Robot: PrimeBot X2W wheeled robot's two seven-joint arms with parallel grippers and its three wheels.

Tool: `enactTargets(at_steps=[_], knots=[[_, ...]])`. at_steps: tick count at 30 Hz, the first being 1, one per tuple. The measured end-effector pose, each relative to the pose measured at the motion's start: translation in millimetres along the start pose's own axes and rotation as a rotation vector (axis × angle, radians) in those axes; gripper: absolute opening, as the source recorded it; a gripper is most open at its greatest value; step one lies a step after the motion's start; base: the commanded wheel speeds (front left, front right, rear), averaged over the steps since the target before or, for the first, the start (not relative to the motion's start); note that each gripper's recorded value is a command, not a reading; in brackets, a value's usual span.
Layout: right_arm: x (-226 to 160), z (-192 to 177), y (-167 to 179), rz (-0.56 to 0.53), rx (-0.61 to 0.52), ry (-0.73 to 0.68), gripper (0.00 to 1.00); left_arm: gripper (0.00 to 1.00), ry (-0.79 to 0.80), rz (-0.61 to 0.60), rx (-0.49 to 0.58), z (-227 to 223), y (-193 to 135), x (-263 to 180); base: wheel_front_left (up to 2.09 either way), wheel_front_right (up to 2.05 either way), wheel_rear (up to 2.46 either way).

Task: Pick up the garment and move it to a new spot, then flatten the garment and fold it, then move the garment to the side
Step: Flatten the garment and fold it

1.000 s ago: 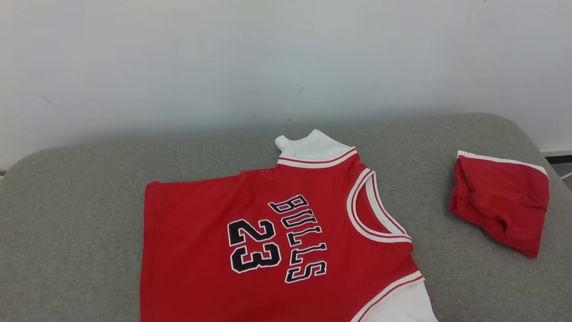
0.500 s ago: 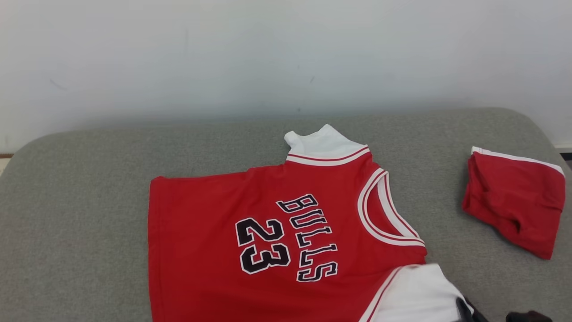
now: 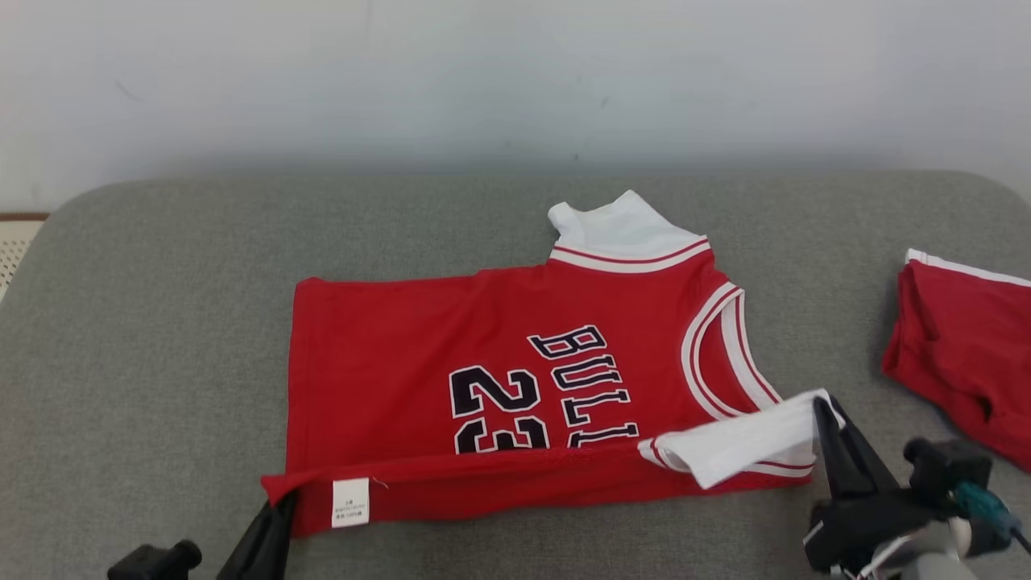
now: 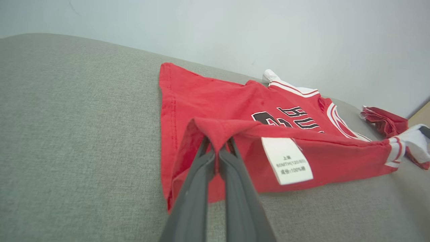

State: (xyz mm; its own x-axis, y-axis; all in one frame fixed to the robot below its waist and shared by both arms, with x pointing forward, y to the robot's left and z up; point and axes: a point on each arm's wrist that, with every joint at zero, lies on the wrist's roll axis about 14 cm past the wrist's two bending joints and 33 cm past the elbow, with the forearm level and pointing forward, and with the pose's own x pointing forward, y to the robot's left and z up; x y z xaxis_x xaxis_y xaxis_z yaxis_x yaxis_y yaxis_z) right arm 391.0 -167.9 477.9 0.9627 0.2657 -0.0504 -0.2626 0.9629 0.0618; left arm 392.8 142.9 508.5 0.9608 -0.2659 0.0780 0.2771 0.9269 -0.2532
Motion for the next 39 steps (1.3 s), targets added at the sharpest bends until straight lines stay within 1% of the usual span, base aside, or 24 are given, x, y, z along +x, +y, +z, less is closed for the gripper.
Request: enactTargets(at_steps=[4,9,17,18,20,21,22,23,24,25,26,30,34,36,39], knots=[[23,6,0,0.013,-0.024,-0.008,0.0,0.0,-0.005,0.008,0.001,2,5,12,0.0,0.0,0.0],[47,3,0,0.03,-0.055,0.013,0.0,0.0,0.006,0.003,0.001,-2,7,30,0.0,0.0,0.0],[80,-11,-2,0.044,-0.095,0.058,0.0,0.0,0.06,0.018,0.015,-22,19,53,0.0,0.0,0.0],[84,-13,-2,0.046,-0.096,0.064,0.0,0.04,0.065,0.024,0.013,-24,22,56,0.0,0.0,0.0],[87,-16,-2,0.046,-0.097,0.071,0.0,0.3,0.071,0.029,0.013,-26,24,58,0.0,0.0,0.0],[94,-23,-3,0.045,-0.1,0.092,0.0,0.45,0.086,0.035,0.009,-34,27,63,0.0,0.0,0.0],[95,-26,-3,0.045,-0.101,0.1,0.12,0.54,0.088,0.035,0.008,-35,27,64,0.0,0.0,0.0],[96,-29,-3,0.044,-0.099,0.106,0.23,0.61,0.091,0.037,0.006,-37,28,65,0.0,0.0,0.0],[98,-30,-4,0.042,-0.096,0.11,0.38,0.71,0.098,0.039,0.004,-39,29,65,0.0,0.0,0.0],[99,-31,-4,0.037,-0.089,0.113,0.49,0.87,0.105,0.045,0.004,-42,30,65,0.0,0.0,0.0],[100,-33,-5,0.031,-0.083,0.118,1.0,1.0,0.106,0.051,0.005,-42,32,65,0.0,0.0,0.0],[104,-26,-9,0.015,-0.084,0.1,1.0,1.0,0.101,0.073,0.024,-41,38,64,0.0,0.0,0.0],[103,-9,-25,-0.042,-0.082,0.053,1.0,1.0,0.078,0.104,0.06,-32,45,61,0.0,0.0,0.0],[99,-2,-32,-0.067,-0.085,0.03,1.0,1.0,0.067,0.126,0.077,-27,50,56,0.0,0.0,0.0],[84,-6,-31,-0.079,-0.072,0.037,1.0,1.0,0.062,0.145,0.108,-24,51,44,0.0,0.0,0.0]])
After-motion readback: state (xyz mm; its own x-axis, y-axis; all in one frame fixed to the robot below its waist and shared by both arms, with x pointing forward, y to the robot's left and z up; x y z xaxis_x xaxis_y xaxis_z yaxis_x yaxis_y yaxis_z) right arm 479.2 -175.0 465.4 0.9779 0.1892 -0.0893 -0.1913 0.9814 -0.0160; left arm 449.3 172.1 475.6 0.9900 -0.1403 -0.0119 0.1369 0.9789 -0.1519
